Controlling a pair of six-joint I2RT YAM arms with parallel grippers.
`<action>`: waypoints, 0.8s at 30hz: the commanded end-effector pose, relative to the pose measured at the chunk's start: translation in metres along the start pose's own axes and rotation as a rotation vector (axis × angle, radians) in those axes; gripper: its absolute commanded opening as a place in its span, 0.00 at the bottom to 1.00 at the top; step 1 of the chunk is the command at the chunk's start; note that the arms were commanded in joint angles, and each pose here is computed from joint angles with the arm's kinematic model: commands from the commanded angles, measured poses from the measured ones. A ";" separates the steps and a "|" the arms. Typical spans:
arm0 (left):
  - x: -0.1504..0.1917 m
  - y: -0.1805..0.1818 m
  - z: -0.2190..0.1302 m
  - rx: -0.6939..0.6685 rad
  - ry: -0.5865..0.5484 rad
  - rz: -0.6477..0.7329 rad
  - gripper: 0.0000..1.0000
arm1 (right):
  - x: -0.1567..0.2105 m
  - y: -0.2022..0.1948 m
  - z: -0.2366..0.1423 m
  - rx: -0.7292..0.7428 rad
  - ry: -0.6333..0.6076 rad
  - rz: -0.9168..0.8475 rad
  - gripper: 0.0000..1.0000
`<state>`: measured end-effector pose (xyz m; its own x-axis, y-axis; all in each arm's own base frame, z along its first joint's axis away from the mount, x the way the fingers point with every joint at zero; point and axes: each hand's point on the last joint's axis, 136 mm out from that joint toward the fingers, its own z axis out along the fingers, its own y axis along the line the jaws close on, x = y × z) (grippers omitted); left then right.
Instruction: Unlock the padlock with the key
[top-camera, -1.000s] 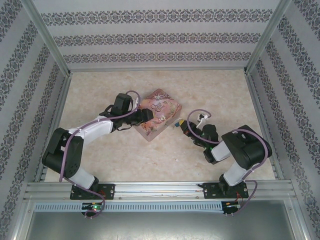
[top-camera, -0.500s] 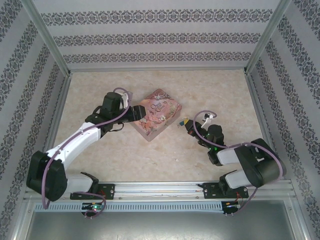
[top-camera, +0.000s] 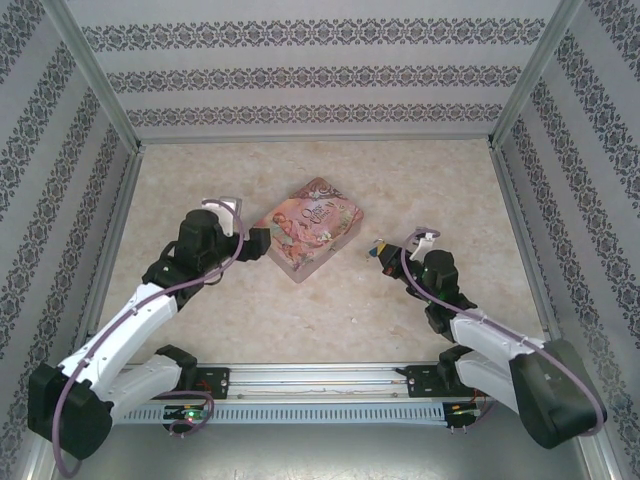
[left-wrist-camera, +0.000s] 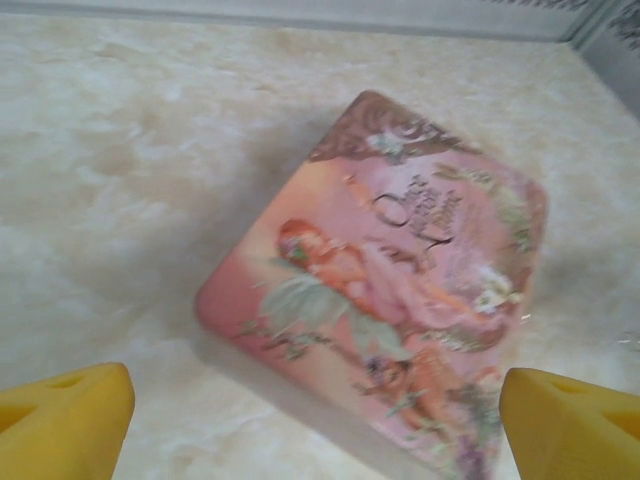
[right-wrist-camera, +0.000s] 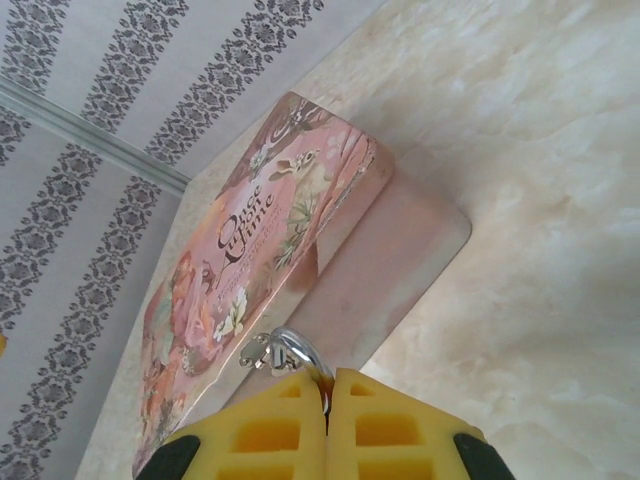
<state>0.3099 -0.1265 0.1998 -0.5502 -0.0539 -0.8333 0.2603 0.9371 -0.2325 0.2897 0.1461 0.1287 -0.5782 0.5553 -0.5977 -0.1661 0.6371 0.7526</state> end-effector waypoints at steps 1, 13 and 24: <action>-0.007 0.023 -0.007 -0.115 -0.079 0.125 0.99 | -0.007 -0.002 -0.005 0.048 -0.005 -0.054 0.00; 0.031 0.038 -0.005 -0.148 -0.199 0.388 1.00 | -0.005 -0.008 -0.019 0.093 -0.011 -0.063 0.00; 0.042 0.035 0.014 -0.116 -0.144 0.420 1.00 | -0.001 -0.004 -0.025 0.091 0.023 -0.051 0.00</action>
<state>0.2987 -0.0980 0.1335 -0.3654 0.2896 -0.8846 0.3363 0.9273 0.1646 0.2690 0.1311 0.1180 -0.6097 0.5050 -0.6109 -0.1032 0.7136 0.6929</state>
